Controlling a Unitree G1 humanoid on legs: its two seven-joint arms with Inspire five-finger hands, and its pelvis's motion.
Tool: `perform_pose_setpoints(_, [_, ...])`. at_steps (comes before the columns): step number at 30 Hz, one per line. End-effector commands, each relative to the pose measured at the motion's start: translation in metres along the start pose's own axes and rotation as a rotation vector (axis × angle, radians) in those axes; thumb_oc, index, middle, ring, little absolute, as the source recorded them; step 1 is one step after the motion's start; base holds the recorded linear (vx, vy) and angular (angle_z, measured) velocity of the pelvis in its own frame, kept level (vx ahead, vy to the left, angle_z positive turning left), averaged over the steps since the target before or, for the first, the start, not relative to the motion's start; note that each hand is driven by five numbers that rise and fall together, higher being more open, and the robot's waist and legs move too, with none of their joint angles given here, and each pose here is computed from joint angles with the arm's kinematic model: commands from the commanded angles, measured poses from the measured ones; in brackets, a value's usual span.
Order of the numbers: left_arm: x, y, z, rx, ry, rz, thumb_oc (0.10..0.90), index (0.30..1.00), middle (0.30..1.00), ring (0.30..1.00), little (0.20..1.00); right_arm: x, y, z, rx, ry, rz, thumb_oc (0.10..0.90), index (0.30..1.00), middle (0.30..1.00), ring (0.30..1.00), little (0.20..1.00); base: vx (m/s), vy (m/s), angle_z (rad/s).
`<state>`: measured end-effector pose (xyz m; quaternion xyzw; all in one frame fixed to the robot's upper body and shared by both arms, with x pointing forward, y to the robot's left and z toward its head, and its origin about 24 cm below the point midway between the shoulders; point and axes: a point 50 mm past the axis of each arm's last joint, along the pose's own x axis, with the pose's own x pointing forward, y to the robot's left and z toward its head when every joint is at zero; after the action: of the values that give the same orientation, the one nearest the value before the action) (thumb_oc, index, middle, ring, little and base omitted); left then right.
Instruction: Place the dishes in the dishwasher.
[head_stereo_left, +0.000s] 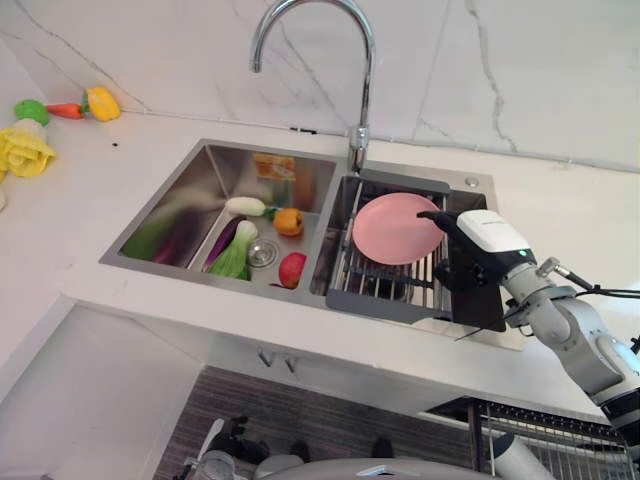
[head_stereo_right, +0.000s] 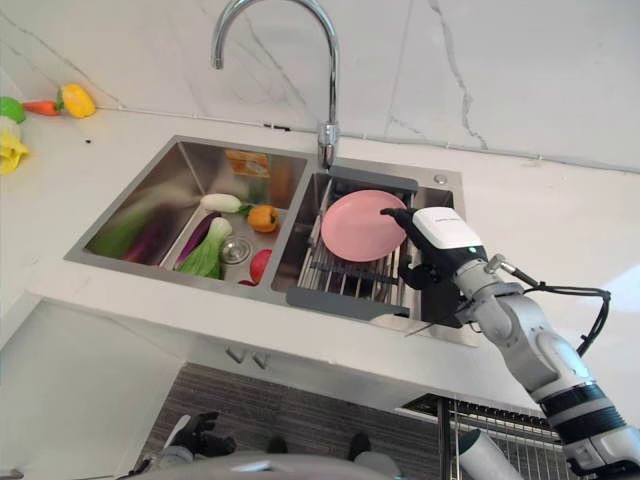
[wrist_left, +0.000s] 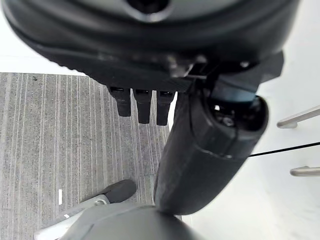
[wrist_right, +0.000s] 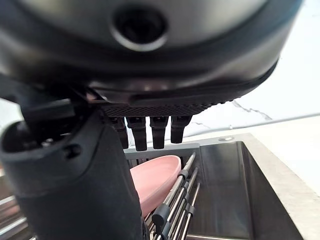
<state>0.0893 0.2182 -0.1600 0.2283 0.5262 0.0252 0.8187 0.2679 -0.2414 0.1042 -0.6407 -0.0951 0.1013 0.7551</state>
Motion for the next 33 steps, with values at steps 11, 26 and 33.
perform_pose_setpoints(11, [-0.001, -0.002, -0.012, 0.084, 0.039, 0.013, 0.8, 0.9, 0.9, 0.9, 0.9, 0.032, -0.03, 0.006, -0.162, -0.017, -0.269, 0.8, 0.9, 0.9, 0.9, 0.9, -0.01, -0.001, 0.09])
perform_pose_setpoints(26, [-0.001, -0.003, -0.01, 0.08, 0.032, 0.023, 0.8, 0.9, 0.9, 0.9, 0.9, 0.033, -0.021, 0.005, -0.203, 0.002, -0.311, 0.8, 0.9, 0.9, 0.9, 0.9, 0.0, 0.0, 0.04])
perform_pose_setpoints(33, [-0.001, -0.004, -0.008, 0.093, 0.02, 0.044, 0.8, 0.9, 0.9, 0.9, 0.9, 0.031, -0.024, 0.01, -0.234, -0.001, -0.467, 0.4, 0.3, 0.3, 0.3, 0.3, 0.0, 0.0, 0.0])
